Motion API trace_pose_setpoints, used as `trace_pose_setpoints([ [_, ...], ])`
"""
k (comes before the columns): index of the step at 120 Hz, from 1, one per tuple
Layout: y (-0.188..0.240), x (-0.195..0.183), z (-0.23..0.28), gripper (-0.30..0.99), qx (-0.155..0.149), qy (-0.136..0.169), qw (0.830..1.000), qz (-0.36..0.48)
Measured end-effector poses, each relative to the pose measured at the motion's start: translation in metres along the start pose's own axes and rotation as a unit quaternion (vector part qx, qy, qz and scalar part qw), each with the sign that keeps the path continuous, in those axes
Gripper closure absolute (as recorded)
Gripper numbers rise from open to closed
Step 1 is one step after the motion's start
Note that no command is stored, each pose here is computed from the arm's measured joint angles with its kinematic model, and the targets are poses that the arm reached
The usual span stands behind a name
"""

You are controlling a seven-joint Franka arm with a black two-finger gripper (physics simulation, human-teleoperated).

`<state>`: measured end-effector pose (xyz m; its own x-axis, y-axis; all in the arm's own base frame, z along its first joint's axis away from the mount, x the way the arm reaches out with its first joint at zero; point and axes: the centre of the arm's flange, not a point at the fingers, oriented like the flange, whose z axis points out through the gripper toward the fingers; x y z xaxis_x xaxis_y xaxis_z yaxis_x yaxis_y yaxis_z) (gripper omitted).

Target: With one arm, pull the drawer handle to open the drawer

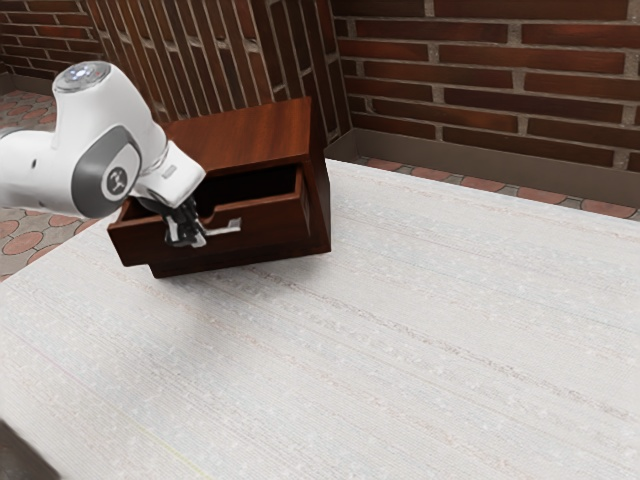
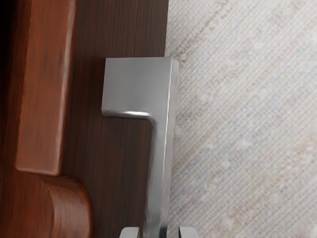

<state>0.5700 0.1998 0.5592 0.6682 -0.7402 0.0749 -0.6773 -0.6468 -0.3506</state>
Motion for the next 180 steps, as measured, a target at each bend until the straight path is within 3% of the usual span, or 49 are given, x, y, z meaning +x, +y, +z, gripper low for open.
trace_pose_setpoints([
  [41,0.020,-0.003,-0.013,0.68,0.002,0.005,1.000,0.004],
  [74,0.039,0.018,-0.018,0.67,-0.001,0.013,1.000,0.026],
  [135,0.075,-0.002,-0.026,0.66,-0.005,0.008,1.000,0.026],
  [157,0.088,-0.007,-0.039,0.75,0.010,0.011,1.000,0.027],
  [162,0.091,-0.005,-0.049,0.78,0.019,0.014,0.999,0.029],
  [170,0.100,-0.004,-0.089,0.72,0.040,0.024,0.998,0.032],
  [180,0.108,-0.015,-0.193,0.56,0.090,0.043,0.995,0.029],
])
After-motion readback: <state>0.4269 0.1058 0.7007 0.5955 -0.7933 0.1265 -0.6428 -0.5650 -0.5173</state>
